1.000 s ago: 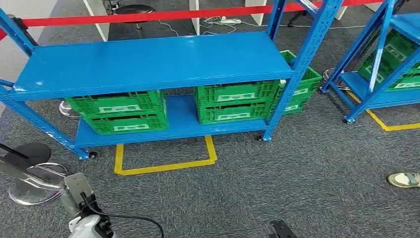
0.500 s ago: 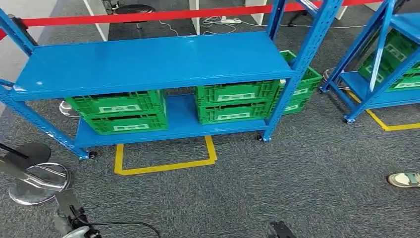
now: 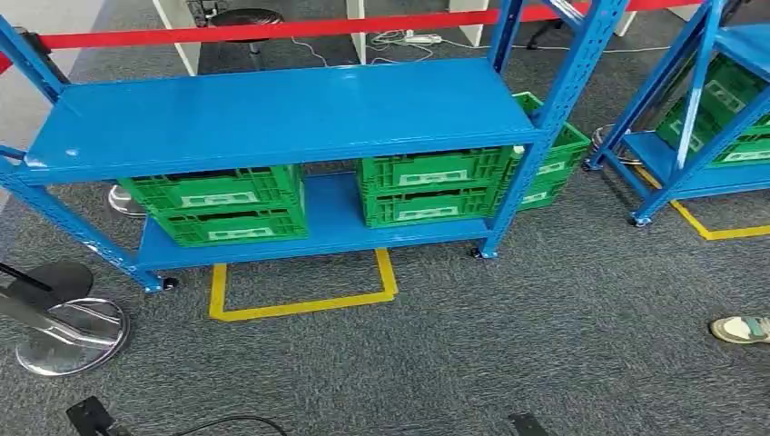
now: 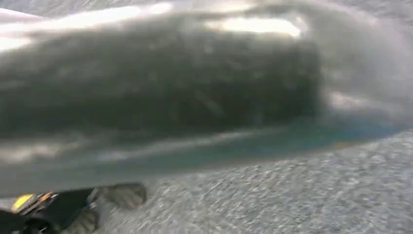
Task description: Take the parts from the cabinet and place them on the table.
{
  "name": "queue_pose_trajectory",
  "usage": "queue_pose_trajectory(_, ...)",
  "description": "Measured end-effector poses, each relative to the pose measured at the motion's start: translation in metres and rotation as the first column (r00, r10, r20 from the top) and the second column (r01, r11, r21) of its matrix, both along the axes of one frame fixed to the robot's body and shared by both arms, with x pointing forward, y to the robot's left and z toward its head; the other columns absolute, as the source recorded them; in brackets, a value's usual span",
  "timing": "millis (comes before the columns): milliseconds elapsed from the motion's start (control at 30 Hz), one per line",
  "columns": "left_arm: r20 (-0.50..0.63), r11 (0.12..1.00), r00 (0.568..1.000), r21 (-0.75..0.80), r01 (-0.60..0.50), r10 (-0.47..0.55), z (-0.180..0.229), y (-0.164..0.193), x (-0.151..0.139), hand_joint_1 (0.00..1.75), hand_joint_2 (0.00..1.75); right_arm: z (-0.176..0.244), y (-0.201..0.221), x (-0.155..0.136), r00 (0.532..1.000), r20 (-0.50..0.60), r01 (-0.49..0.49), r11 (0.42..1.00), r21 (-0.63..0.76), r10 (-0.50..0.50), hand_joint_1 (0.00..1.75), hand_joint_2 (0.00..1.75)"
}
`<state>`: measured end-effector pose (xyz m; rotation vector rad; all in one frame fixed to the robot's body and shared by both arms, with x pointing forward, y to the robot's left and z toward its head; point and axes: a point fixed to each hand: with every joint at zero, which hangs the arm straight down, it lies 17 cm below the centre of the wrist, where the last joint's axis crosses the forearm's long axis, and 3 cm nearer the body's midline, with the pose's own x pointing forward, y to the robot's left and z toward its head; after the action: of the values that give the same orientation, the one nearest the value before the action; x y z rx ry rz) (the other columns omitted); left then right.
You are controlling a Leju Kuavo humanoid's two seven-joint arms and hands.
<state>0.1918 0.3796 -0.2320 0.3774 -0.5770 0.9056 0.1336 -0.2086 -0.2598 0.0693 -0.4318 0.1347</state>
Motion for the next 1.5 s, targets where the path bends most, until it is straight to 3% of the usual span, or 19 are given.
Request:
queue_pose_trajectory(100, -0.002, 0.996, 0.997, -0.044, -0.073, 0.073, -0.006, 0.005, -0.018, 0.0, 0.0, 0.0, -0.001, 0.0, 1.0, 0.002, -0.003, 1.0, 0.0, 0.003, 0.0, 0.0)
queue_pose_trajectory(333, -0.014, 0.991, 0.993, -0.056, -0.12, 0.119, -0.01, 0.011, -0.032, 0.0, 0.0, 0.0, -0.002, 0.001, 1.0, 0.005, -0.001, 1.0, 0.0, 0.001, 0.0, 0.0)
queue_pose_trajectory(633, -0.005, 0.91, 0.944, -0.264, -0.321, 0.331, -0.025, -0.002, -0.061, 0.0, 0.0, 0.001, -0.003, 0.008, 0.999, 0.005, -0.051, 0.999, -0.011, 0.051, 0.0, 0.0)
queue_pose_trajectory(1000, -0.05, 0.867, 0.912, -0.292, -0.404, 0.408, -0.032, -0.007, -0.086, 0.0, 0.0, 0.003, -0.002, 0.017, 0.997, 0.022, -0.071, 0.997, -0.021, 0.071, 0.0, 0.0)
queue_pose_trajectory(1100, -0.087, 0.925, 0.942, -0.181, -0.334, 0.323, -0.03, 0.003, -0.092, 0.0, 0.0, 0.002, -0.003, 0.013, 0.997, 0.02, -0.069, 0.997, -0.024, 0.069, 0.0, 0.0)
queue_pose_trajectory(1200, -0.223, 0.997, 0.972, -0.025, -0.078, 0.071, -0.027, 0.013, -0.098, 0.0, 0.0, 0.001, -0.004, 0.01, 0.998, 0.021, -0.065, 0.997, -0.029, 0.066, 0.0, 0.0)
queue_pose_trajectory(1300, -0.295, 0.984, 0.943, 0.038, 0.175, -0.156, -0.024, 0.01, -0.087, 0.0, 0.0, 0.001, -0.005, 0.01, 0.998, 0.024, -0.06, 0.998, -0.03, 0.06, 0.0, 0.0)
queue_pose_trajectory(1500, -0.345, 0.895, 0.86, 0.103, 0.433, -0.376, -0.02, 0.001, -0.07, 0.0, 0.0, 0.001, -0.006, 0.009, 0.998, 0.026, -0.054, 0.998, -0.031, 0.055, 0.0, 0.0)
